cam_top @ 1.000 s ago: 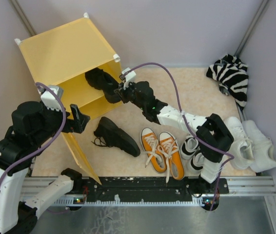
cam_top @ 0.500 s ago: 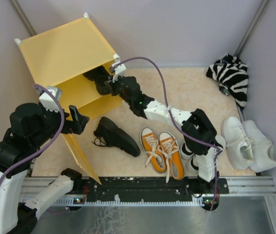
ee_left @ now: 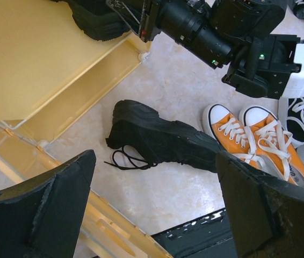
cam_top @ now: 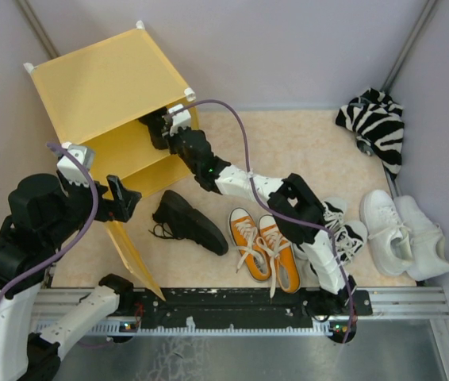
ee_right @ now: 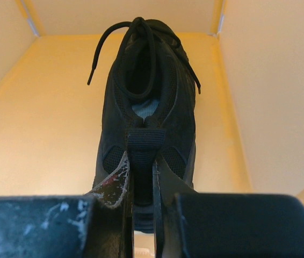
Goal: Place and organize the shoes in the shoe cabinet
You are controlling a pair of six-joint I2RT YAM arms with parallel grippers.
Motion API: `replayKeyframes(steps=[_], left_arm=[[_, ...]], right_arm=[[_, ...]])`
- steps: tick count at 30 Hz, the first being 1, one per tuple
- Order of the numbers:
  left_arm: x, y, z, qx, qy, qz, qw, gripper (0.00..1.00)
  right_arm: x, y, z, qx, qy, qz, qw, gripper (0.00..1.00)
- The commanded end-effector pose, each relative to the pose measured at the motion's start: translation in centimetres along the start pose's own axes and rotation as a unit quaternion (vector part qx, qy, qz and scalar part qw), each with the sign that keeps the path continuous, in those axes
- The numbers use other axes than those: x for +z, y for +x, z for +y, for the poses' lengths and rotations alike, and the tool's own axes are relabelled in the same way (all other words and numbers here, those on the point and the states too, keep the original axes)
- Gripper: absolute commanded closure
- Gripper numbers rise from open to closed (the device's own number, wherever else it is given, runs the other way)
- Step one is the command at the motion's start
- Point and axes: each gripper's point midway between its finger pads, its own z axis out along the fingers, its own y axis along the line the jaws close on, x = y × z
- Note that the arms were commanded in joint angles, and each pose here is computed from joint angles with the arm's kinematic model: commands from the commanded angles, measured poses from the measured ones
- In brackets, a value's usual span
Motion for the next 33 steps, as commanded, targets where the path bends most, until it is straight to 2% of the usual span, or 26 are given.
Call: replayKeyframes(steps=[1, 3, 4, 6, 8, 9, 11, 18, 23, 26, 28, 30, 33], left_arm=[[-0.8, 0.8, 0.4, -0.002, -0.008, 0.012, 1.000, 0.01], [-0.7, 0.9, 0.4, -0.002, -0.008, 0.014, 1.000, 0.01], [-0.7, 0.9, 0.3, -0.001, -0.007, 0.013, 1.000, 0.01], [-0.6, 0.9, 0.3, -0.002, -0.006, 0.013, 1.000, 0.01], [-0.6, 0.9, 0.3, -0.002, -0.006, 0.014, 1.000, 0.01], [-0.5, 0.9, 0.3, -0.002, -0.005, 0.015, 1.000, 0.01], [-0.5, 0.9, 0.3, -0.003, -0.007, 0.015, 1.000, 0.01], [0.0, 1.0, 0.5, -0.002, -0.013, 0.019, 1.000, 0.01], [0.0, 0.5, 0.4, -0.003, -0.012, 0.015, 1.000, 0.01], [0.2, 0.2, 0.3, -0.002, -0.011, 0.012, 1.000, 0.01], [0.4, 0.1, 0.3, -0.001, -0.010, 0.011, 1.000, 0.01], [0.6, 0.1, 0.3, -0.001, -0.013, 0.011, 1.000, 0.01], [0.9, 0.1, 0.4, 0.000, -0.015, 0.011, 1.000, 0.01]], right_arm=[[0.6, -10.4, -1.1, 0.010, 0.044, -0.149, 0.988, 1.00], [0.9, -9.5, -1.2, 0.004, 0.042, -0.137, 0.990, 1.00], [0.9, -9.0, -1.2, 0.004, 0.042, -0.132, 0.990, 0.95], [1.0, -8.1, -1.3, 0.009, 0.046, -0.123, 0.991, 0.64], [0.6, -7.9, -1.4, 0.016, 0.048, -0.122, 0.991, 0.41], [0.2, -8.1, -1.5, 0.020, 0.046, -0.124, 0.991, 0.35], [-0.6, -8.7, -1.3, 0.026, 0.036, -0.131, 0.990, 0.28], [-5.3, -11.8, -0.5, 0.041, -0.016, -0.122, 0.992, 0.24], [-10.7, -8.3, -1.0, 0.025, -0.040, -0.028, 0.998, 0.22], [-14.7, -5.7, -0.5, 0.004, -0.086, 0.048, 0.995, 0.17], [-17.3, -2.2, 0.2, -0.030, -0.134, 0.130, 0.982, 0.16], [-20.1, 0.7, 1.3, -0.058, -0.194, 0.207, 0.957, 0.15], [-23.3, 3.6, 2.5, -0.073, -0.263, 0.281, 0.920, 0.15]])
